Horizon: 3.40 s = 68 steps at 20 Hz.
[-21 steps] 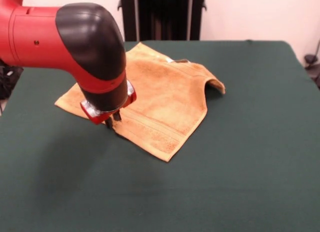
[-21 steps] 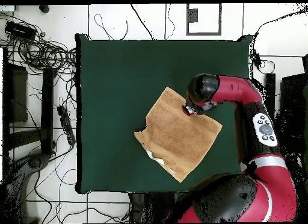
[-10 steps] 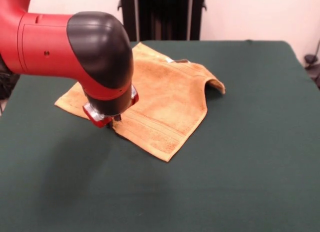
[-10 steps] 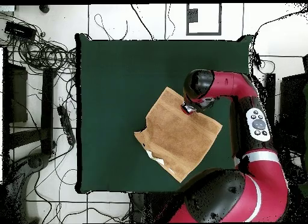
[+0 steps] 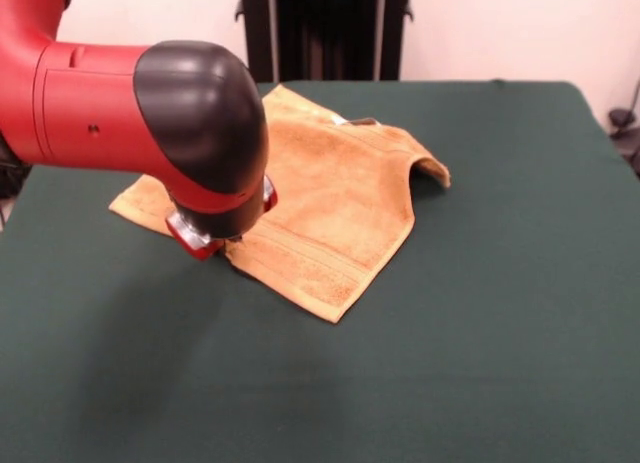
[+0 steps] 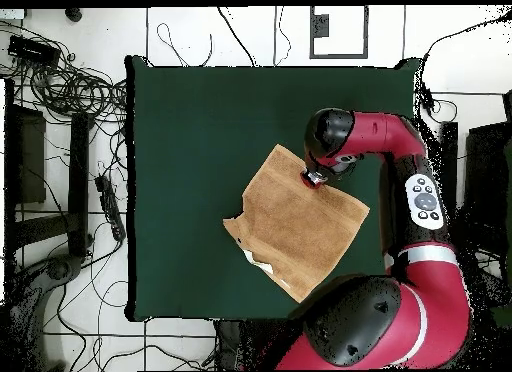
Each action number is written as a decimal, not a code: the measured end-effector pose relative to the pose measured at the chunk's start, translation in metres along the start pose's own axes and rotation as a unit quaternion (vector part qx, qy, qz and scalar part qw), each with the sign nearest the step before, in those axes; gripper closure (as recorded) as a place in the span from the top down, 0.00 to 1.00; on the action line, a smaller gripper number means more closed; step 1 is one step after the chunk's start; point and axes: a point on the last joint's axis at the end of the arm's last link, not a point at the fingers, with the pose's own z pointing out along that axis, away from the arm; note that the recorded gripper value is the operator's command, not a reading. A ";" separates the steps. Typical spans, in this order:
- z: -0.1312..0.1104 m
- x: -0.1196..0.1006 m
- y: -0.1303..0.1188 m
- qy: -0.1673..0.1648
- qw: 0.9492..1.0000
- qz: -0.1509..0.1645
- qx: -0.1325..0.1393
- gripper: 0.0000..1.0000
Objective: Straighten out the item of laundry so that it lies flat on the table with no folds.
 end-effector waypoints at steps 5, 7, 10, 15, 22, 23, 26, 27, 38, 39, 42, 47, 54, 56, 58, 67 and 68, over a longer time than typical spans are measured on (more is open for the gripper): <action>0.000 -0.003 -0.001 0.012 1.000 -0.024 -0.002 0.00; 0.000 -0.004 0.000 0.018 0.999 -0.037 -0.001 0.00; 0.000 -0.006 0.001 0.024 0.998 -0.050 0.002 0.00; 0.000 -0.007 0.003 0.031 0.998 -0.056 0.010 0.00; 0.000 -0.007 0.007 0.032 0.997 -0.064 0.025 0.00; 0.000 -0.005 0.010 0.027 0.997 -0.070 0.034 0.00; 0.000 -0.003 0.013 0.018 0.996 -0.077 0.047 0.00; 0.000 -0.001 0.015 0.012 0.995 -0.081 0.054 0.00; 0.004 0.025 0.030 -0.069 0.985 -0.110 0.115 0.00; 0.005 0.027 0.031 -0.077 0.983 -0.112 0.121 0.00; 0.006 0.032 0.034 -0.092 0.980 -0.115 0.131 0.00; 0.006 0.030 0.033 -0.091 0.980 -0.116 0.131 0.00; 0.004 0.022 0.030 -0.064 0.985 -0.110 0.113 0.00; 0.003 0.019 0.028 -0.055 0.987 -0.108 0.107 0.00; 0.003 0.017 0.027 -0.047 0.988 -0.105 0.101 0.00; 0.000 0.008 0.020 -0.021 0.993 -0.094 0.073 0.00; -0.001 0.007 0.020 -0.019 0.993 -0.094 0.072 0.00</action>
